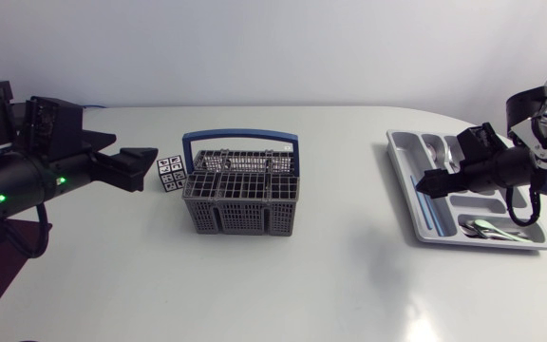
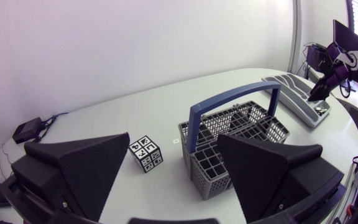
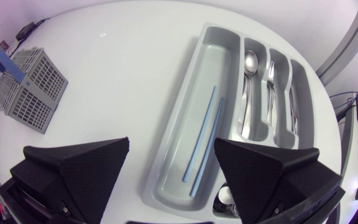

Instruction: Transfer all utensils from the basket to the drawer tray.

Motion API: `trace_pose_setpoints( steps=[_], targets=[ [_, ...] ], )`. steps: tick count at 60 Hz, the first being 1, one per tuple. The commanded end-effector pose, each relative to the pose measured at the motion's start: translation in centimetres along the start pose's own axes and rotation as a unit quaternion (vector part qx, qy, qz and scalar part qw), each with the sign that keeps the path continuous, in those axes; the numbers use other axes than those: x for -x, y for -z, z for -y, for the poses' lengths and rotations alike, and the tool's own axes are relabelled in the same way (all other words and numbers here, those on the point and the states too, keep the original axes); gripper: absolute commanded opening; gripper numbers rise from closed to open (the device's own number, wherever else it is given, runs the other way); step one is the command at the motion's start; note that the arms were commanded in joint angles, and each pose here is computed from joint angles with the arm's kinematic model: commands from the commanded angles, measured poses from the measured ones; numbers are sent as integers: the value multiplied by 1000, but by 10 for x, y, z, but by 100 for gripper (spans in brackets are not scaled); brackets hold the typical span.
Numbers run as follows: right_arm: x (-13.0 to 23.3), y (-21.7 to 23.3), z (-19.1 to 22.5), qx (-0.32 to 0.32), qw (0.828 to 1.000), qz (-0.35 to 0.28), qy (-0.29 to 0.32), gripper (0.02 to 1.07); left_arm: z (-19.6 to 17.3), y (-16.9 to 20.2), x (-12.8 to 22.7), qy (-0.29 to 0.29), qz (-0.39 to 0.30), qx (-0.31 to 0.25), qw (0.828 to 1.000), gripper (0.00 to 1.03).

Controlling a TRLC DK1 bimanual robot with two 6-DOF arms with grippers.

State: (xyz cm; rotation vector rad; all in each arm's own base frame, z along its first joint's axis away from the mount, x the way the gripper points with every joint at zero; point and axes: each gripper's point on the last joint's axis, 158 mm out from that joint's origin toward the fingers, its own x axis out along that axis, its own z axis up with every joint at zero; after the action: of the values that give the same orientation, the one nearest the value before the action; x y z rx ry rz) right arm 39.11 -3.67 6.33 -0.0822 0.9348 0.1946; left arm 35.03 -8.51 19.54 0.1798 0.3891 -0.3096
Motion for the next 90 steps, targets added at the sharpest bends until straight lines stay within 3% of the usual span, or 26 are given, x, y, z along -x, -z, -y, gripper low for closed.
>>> trace_pose_setpoints(
  steps=[1, 20, 33, 48, 73, 90],
  targets=[
    [10, 4, -12, 6, 1000, 16, 0, 103, -2, 9, 3, -9, 2, -14, 1000, 98],
    [61, -13, -35, 50, 991, 117, 46, 103, -2, 26, 16, -18, 12, -24, 999, 98],
    [90, -11, -55, 103, 978, 166, 70, 103, -26, 37, 27, -62, 42, 7, 997, 98],
    [109, 2, -51, 103, 969, 199, 104, 103, -39, 43, 40, -90, 64, 9, 994, 98],
    [141, 20, -37, 93, 937, 282, 182, 103, -45, 57, 62, -121, 97, 19, 988, 98],
    [145, 31, -46, 53, 930, 325, 163, 103, -42, 72, 72, -128, 111, 42, 985, 98]
  ],
)
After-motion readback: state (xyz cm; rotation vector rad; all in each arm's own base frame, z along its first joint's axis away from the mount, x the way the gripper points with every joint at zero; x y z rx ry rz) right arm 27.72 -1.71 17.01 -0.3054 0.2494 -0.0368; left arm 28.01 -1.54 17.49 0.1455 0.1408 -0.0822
